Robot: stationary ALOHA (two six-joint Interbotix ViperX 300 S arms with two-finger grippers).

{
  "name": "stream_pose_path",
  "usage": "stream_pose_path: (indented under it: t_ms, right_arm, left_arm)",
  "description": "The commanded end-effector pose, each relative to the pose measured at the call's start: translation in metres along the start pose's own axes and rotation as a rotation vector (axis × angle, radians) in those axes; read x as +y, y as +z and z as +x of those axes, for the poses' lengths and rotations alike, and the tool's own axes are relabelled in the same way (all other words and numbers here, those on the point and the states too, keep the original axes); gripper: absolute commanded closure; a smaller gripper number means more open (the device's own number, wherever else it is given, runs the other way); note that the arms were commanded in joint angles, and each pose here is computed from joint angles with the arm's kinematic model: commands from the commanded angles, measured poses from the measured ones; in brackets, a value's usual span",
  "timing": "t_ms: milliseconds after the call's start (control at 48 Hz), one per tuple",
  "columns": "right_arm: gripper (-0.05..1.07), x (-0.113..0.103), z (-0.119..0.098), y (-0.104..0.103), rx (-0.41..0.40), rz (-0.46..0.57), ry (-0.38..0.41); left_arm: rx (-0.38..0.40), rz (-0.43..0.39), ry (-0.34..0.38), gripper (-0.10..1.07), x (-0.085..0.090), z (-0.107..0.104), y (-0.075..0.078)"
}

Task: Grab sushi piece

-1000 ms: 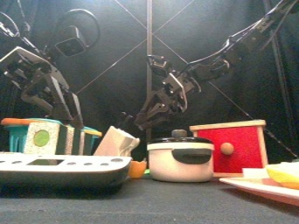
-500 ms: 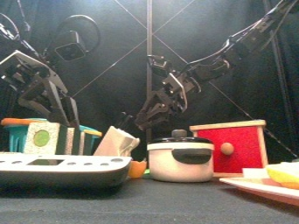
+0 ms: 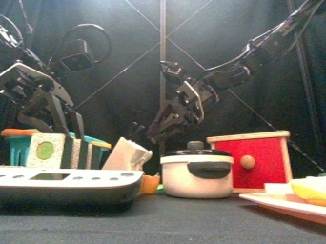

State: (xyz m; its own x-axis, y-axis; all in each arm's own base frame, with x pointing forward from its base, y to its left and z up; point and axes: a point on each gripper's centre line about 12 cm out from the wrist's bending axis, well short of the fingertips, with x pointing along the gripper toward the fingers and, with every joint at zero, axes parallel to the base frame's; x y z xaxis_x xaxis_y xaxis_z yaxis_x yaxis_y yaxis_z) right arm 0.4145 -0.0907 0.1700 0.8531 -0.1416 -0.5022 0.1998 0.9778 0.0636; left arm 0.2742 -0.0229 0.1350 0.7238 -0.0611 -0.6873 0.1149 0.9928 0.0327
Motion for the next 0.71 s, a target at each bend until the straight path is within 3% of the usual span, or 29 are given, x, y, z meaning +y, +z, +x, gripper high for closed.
stream_pose_path:
  t_ms: [0,396,688]
  right_arm:
    - [0.19,-0.0007,-0.0039,0.0174,-0.050,0.001,0.001]
    - [0.19,-0.0008,-0.0035,0.0167,-0.047,0.000,0.000]
    - [0.19,-0.0008,-0.0035,0.0174,-0.049,0.001,0.000]
  left_arm:
    - [-0.048,0.001,0.001,0.13,0.0002,0.0008,0.0141]
    - [-0.028,0.015,-0.001,0.14,0.0000,0.0088,0.0133]
    - [-0.025,0.020,0.001,0.29,0.0009,0.0101,0.0133]
